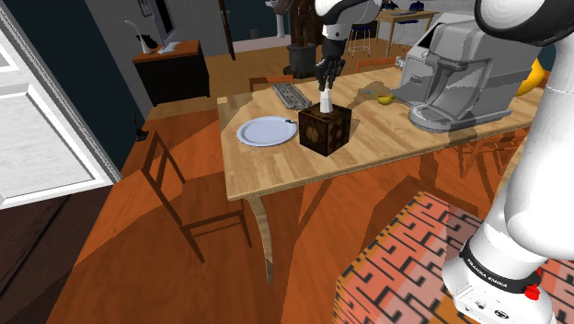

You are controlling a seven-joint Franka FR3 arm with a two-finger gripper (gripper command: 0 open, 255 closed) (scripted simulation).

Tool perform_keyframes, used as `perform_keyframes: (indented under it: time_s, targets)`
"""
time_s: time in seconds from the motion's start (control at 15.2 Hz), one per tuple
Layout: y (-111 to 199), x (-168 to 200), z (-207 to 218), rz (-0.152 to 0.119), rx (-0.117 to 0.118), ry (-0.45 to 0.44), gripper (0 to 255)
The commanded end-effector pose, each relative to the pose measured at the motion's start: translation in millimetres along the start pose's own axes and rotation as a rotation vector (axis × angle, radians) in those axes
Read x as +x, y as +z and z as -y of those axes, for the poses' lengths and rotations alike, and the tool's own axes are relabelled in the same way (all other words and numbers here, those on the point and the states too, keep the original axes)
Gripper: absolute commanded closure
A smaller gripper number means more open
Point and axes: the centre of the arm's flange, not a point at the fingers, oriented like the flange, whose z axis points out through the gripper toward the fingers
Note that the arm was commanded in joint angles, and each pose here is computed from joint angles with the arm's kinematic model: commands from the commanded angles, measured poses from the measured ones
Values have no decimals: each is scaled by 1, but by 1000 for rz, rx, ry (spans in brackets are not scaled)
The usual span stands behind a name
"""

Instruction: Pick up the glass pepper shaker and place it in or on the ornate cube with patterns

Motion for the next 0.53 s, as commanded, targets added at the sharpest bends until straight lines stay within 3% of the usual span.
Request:
perform_keyframes:
  time_s: [0.0, 0.07, 0.13, 0.46]
  targets:
    - [0, 0, 0, 0, 0, 0, 255]
    - [0, 0, 0, 0, 0, 0, 255]
    - [0, 0, 0, 0, 0, 0, 0]
    - [0, 0, 0, 0, 0, 0, 0]
